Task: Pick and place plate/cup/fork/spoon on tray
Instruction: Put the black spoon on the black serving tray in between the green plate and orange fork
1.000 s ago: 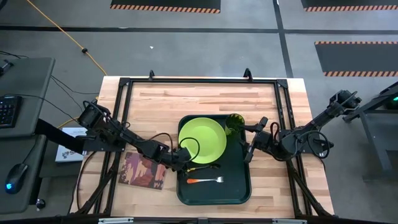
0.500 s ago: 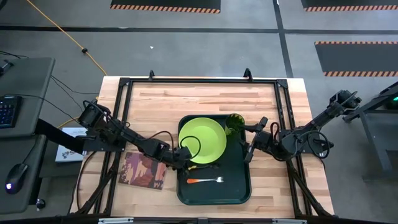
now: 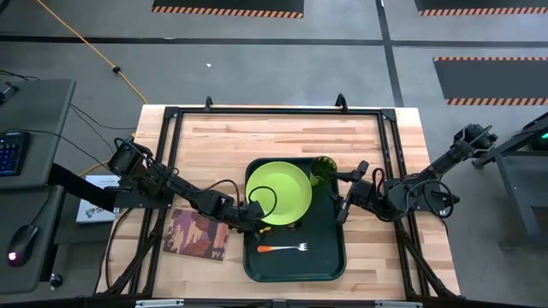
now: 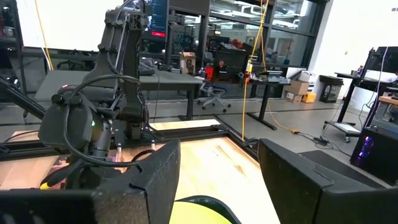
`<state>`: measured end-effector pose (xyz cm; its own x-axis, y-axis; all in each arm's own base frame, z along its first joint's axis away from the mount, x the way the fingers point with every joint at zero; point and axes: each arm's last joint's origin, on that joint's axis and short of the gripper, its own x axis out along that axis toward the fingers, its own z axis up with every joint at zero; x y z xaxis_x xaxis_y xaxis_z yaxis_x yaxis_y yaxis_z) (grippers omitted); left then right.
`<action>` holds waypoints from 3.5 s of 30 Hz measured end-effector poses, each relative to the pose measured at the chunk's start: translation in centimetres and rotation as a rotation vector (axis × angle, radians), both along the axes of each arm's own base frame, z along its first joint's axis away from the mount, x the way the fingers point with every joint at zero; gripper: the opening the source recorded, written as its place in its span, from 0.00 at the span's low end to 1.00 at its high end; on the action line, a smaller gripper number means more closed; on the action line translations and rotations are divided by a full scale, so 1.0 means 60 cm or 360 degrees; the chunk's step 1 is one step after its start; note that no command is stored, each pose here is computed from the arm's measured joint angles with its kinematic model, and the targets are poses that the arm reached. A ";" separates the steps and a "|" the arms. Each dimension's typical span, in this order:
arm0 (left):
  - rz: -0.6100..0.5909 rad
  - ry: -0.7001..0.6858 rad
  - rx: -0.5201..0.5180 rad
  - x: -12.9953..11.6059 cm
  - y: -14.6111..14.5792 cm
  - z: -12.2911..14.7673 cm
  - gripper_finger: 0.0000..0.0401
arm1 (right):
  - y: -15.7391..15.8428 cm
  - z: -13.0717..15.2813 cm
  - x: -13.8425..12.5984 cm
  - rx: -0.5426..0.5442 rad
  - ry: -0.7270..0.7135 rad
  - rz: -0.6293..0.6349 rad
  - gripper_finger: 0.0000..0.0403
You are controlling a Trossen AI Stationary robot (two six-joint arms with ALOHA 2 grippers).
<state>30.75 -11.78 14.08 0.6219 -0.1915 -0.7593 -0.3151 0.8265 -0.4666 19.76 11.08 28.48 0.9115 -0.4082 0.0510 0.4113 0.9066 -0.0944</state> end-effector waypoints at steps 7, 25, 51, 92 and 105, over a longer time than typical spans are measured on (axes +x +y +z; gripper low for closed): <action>-0.0156 -0.0026 -0.0199 0.005 0.027 0.029 0.44 | 0.000 -0.001 0.000 -0.0002 0.0005 0.0000 0.52; 0.0357 -0.1157 0.0956 -0.101 0.086 0.139 0.40 | -0.022 -0.049 0.017 0.0656 0.0300 0.0302 0.52; 0.0089 -0.1629 0.0600 -0.140 0.201 0.232 0.40 | 0.031 -0.274 0.107 0.1927 0.0722 -0.0156 0.52; 0.0078 -0.1632 0.0671 -0.140 0.202 0.232 0.40 | 0.037 -0.286 0.121 0.2040 0.0510 -0.0198 0.01; 0.0079 -0.1632 0.0671 -0.140 0.202 0.232 0.40 | 0.041 -0.286 0.119 0.2060 0.0552 -0.0174 0.00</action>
<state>22.36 0.35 28.01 0.9927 0.0033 0.1208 0.0222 0.9776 -0.2095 26.90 13.53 11.31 0.7587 -0.0582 -0.6489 0.6163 0.3871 0.6858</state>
